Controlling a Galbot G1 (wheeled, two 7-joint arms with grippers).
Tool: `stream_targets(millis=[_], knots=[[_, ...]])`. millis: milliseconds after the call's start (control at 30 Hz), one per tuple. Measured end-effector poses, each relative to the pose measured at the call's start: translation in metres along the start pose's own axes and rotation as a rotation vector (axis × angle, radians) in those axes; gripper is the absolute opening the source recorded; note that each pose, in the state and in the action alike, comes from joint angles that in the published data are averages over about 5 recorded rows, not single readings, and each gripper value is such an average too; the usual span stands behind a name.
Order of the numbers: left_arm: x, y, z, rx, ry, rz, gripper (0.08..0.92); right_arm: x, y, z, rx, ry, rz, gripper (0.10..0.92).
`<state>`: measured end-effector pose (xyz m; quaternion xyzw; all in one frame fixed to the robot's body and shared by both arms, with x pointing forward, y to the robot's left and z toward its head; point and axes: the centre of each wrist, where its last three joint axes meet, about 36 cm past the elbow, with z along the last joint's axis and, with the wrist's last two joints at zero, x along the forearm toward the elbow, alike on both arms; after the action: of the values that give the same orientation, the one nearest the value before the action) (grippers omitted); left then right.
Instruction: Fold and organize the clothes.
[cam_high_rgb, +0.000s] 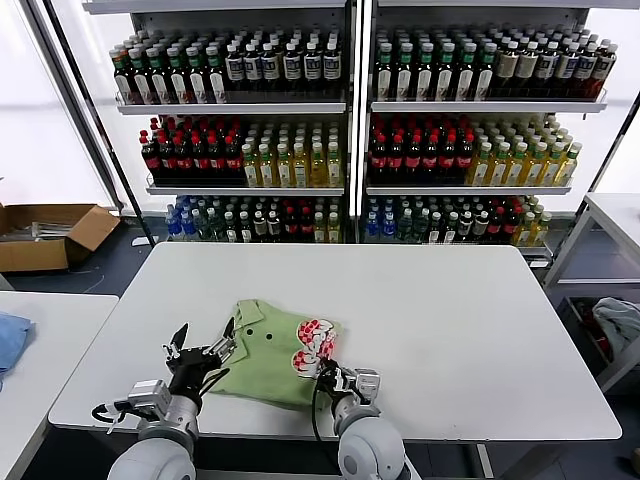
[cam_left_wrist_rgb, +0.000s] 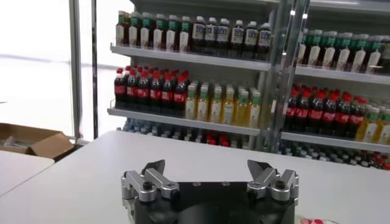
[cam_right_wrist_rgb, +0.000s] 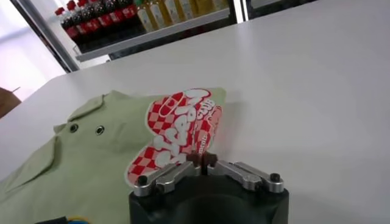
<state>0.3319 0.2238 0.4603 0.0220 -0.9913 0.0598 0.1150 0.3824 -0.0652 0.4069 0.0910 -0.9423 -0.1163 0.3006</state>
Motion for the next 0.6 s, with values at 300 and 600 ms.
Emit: stream_targets(millis=[300, 600], knots=[[0.0, -0.002, 0.0, 0.004, 0.0, 0.003, 0.823, 0.007, -0.02, -0.006, 0.033, -0.028, 0.035, 0.105], [0.0, -0.008, 0.001, 0.018, 0.002, 0.016, 0.823, 0.006, -0.08, -0.032, 0.138, -0.091, 0.145, 0.105]])
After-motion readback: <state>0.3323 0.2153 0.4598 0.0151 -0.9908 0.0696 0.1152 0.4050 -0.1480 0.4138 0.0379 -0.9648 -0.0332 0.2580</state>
